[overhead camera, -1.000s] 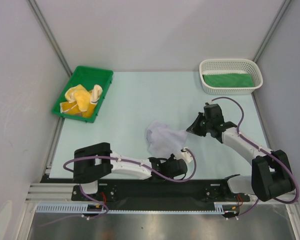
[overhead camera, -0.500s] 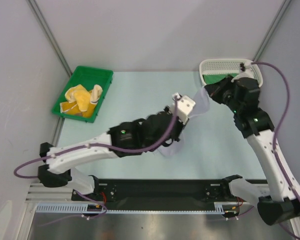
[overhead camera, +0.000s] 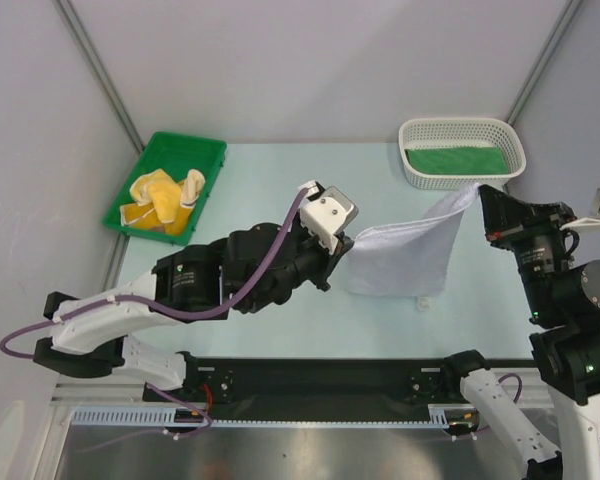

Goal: Fold and stack the towels
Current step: Flatten out the crumpled towel

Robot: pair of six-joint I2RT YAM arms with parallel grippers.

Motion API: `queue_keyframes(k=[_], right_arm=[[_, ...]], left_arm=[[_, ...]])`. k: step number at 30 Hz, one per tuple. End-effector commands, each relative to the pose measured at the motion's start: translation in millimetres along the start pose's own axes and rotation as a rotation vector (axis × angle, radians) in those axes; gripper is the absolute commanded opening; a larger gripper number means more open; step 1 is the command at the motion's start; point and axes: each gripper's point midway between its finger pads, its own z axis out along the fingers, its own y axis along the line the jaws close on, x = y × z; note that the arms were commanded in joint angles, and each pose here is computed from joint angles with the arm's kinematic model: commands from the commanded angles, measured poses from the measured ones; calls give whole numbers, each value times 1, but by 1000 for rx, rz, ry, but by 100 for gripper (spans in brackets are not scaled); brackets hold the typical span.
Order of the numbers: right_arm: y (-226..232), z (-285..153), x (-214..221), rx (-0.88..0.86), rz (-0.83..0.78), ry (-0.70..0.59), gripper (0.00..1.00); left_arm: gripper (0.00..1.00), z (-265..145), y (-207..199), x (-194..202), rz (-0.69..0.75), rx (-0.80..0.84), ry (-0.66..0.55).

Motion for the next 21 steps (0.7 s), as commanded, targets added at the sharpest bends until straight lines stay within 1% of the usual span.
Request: queue_keyframes(k=[1,2,3,4,6,7,8,9,10,11,12,13,14,15,16,19,20,21], right_arm=[[-22,31,22,83,4,35,0],[-24,42,27,83,5,45,0],[-31,61,43,105,-2,84,0],[-28,77,47,78,-13,83,0],[-30,101,54,80,-32,91,0],[-42,128,74,111,-51,139,0],[-28,143,63,64,-66,101,0],[-26,159,69,44,-81,112,0],[-26,183,85,13,-91,143,0],[-11,198,75,-28,-112,122,0],[-9,209,76,-43,-127,124,0],[-17,231,93,-27,-140,159,0],[-1,242,75,-56,-158,122,0],[2,251,70,-61,-166,114,0],[5,259,72,-86,-176,126,0],[17,280,63,-133,-211,110,0],[18,285,66,-140,-216,118,0],[23,285,62,-153,-224,113,0]], left_arm=[[0,5,31,0,40,-96,-1],[0,8,42,-1,28,-109,3],[0,12,53,-1,13,-121,5],[0,19,84,-3,-9,-180,-1],[0,29,106,-1,4,-204,2],[0,33,136,-8,12,-273,-19],[0,42,149,-6,16,-296,-9],[0,47,153,-12,12,-265,-22],[0,51,180,-16,4,-310,-31],[0,64,192,-12,22,-324,-9],[1,67,204,-25,20,-340,-31],[0,69,228,-27,27,-389,-28],[0,71,240,-31,26,-407,-32],[0,81,252,-39,27,-422,-39],[0,78,272,-43,31,-463,-37],[0,80,299,-63,57,-508,-62],[0,79,302,-69,65,-517,-71],[0,72,303,-83,77,-525,-103]])
